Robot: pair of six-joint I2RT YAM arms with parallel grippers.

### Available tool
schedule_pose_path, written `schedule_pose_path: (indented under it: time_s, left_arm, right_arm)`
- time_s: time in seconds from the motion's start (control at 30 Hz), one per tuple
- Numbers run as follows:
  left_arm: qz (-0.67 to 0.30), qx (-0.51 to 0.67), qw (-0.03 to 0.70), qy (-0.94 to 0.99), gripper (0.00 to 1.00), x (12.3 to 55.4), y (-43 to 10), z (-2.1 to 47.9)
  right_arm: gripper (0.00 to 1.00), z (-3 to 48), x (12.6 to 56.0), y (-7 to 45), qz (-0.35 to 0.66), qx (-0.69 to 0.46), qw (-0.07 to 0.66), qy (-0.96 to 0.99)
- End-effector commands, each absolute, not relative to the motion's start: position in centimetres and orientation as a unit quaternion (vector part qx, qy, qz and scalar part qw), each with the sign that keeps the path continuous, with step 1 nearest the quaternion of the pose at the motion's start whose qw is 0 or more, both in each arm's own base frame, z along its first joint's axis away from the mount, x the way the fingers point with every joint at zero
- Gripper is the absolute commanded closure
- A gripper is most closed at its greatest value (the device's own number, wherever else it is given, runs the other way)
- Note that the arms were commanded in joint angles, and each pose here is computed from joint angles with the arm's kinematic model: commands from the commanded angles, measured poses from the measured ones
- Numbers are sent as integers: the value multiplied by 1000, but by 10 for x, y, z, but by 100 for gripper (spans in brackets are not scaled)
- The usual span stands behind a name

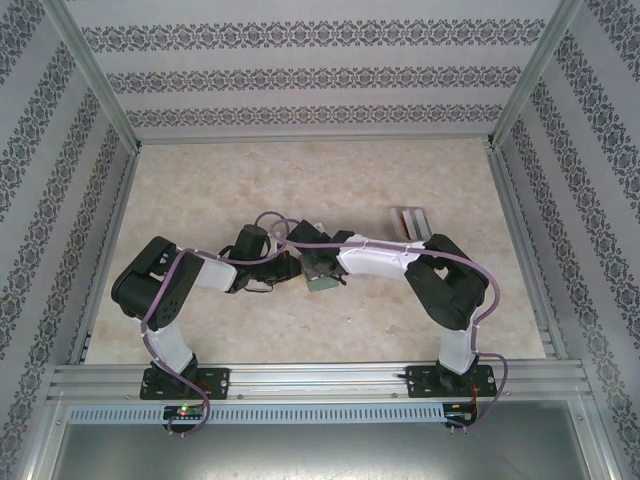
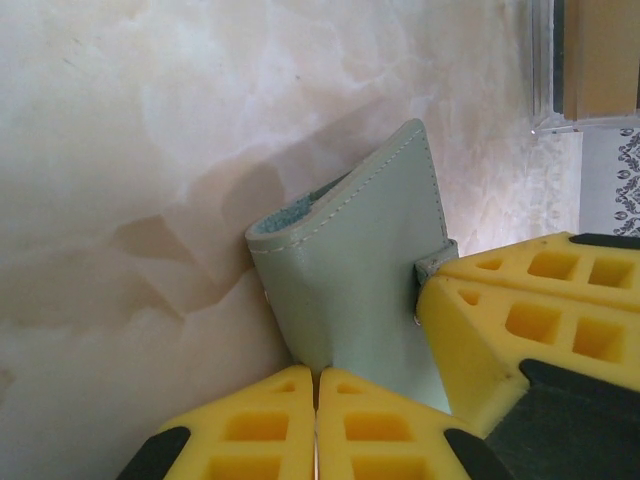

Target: Put the credit cards into the card holder

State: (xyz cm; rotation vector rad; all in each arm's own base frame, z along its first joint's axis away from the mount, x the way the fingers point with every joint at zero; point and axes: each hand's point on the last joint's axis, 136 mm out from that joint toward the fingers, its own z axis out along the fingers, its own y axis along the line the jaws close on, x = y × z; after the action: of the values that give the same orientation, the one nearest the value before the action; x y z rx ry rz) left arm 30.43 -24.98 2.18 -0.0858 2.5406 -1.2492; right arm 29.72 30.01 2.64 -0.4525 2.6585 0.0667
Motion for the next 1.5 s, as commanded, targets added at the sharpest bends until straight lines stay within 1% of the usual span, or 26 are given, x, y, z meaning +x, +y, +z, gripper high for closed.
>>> schedule_pose_path:
  time_s: [0.0, 0.1, 0.43, 0.57, 0.67, 0.77, 0.87, 1.03, 1.13, 1.47]
  left_arm:
    - [-365, -57, 97, 924, 92, 277, -234, -27]
    - [-362, -56, 100, 925, 92, 278, -233, -27]
    - [-358, -62, 91, 927, 93, 277, -232, -32]
    - [-350, -59, 98, 930, 93, 279, -230, -31]
    - [-355, -58, 94, 928, 93, 278, -232, -31]
    - [-350, -55, 98, 930, 93, 278, -230, -29]
    - [-349, -56, 97, 931, 93, 279, -230, -31]
    - [-348, -57, 94, 931, 93, 278, -230, -33]
    - [-354, -58, 87, 929, 93, 277, -233, -34]
    - [-347, -54, 93, 932, 93, 278, -230, -32]
  right_arm:
    - [90, -56, 222, 268, -33, -179, 76, 980]
    - [90, -60, 211, 265, -26, -172, 62, 983]
    - [90, -42, 203, 268, 20, -217, 78, 973]
    - [90, -27, 217, 257, 44, -202, 79, 975]
    - [89, -13, 224, 262, 97, -194, 83, 973]
    - [81, 4, 231, 271, 146, -190, 86, 967]
    - [78, 24, 238, 278, 176, -185, 101, 962]
    - [77, 45, 250, 278, 195, -177, 114, 958]
    - [74, 51, 257, 278, 208, -169, 121, 956]
    - [74, 65, 283, 279, 224, -141, 124, 956]
